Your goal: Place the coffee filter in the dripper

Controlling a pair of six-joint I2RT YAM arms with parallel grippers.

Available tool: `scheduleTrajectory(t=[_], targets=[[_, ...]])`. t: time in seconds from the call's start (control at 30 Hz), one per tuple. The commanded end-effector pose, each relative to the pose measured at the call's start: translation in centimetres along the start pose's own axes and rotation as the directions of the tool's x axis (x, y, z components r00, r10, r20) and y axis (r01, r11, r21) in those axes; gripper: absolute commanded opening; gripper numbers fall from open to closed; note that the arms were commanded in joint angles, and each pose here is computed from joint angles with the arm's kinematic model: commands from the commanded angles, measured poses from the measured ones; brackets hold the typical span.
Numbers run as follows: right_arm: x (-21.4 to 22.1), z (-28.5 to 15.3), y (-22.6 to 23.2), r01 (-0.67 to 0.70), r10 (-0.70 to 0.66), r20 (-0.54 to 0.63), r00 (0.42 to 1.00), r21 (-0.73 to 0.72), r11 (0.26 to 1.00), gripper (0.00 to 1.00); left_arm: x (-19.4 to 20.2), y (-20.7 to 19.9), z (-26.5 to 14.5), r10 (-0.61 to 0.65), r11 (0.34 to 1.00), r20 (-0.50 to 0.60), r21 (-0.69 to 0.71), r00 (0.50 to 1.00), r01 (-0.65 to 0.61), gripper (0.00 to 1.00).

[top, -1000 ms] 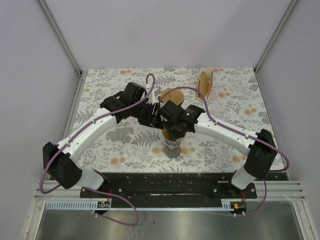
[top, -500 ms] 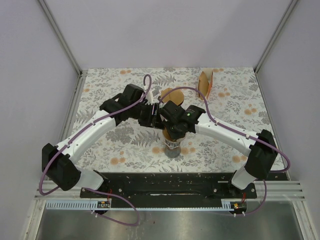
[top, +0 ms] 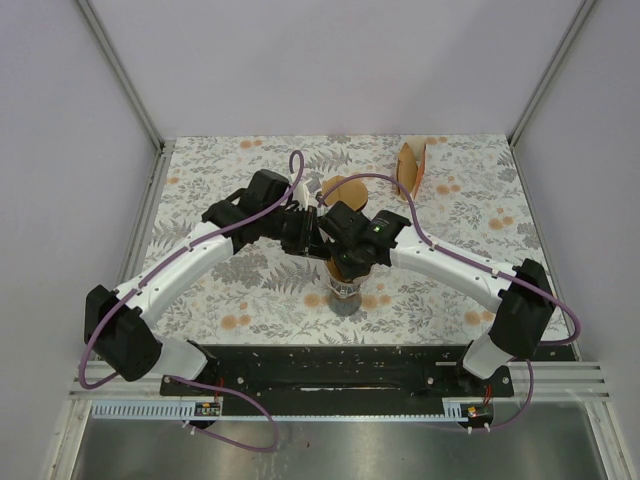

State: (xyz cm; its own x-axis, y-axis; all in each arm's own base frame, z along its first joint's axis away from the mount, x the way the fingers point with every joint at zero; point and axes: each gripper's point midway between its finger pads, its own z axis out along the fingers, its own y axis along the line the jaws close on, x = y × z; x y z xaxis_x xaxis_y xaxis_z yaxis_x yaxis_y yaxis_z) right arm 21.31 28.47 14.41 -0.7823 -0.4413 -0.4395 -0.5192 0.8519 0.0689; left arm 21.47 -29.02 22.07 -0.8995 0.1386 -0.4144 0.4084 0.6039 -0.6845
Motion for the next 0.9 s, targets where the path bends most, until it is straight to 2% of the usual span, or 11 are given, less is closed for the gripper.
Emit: scheduleTrajectory(t=[0.0,0.2,0.53,0.87], targets=[[-0.1,0.6,1.9,-0.017,0.016,-0.011,1.0,-0.065,0.998,0.0,-0.2,-1.5,0.1,0.033,0.996,0.011,0.077,0.999,-0.033,0.12],[-1.7,-1.7,1.9,-0.023,0.029,0.073,0.997,-0.079,0.997,0.0,-0.2,-1.3,0.0,0.04,0.997,0.016,0.062,0.999,-0.04,0.0],[-4.4,-4.6,2.4,-0.019,0.045,0.206,0.978,-0.127,0.992,0.0,-0.6,-1.2,-0.3,0.058,0.997,0.034,0.044,0.998,-0.06,0.0],[-5.2,-6.7,2.7,-0.009,0.051,0.257,0.965,-0.161,0.987,0.0,-0.6,-1.2,-0.5,0.07,0.997,0.042,0.036,0.997,-0.072,0.0]])
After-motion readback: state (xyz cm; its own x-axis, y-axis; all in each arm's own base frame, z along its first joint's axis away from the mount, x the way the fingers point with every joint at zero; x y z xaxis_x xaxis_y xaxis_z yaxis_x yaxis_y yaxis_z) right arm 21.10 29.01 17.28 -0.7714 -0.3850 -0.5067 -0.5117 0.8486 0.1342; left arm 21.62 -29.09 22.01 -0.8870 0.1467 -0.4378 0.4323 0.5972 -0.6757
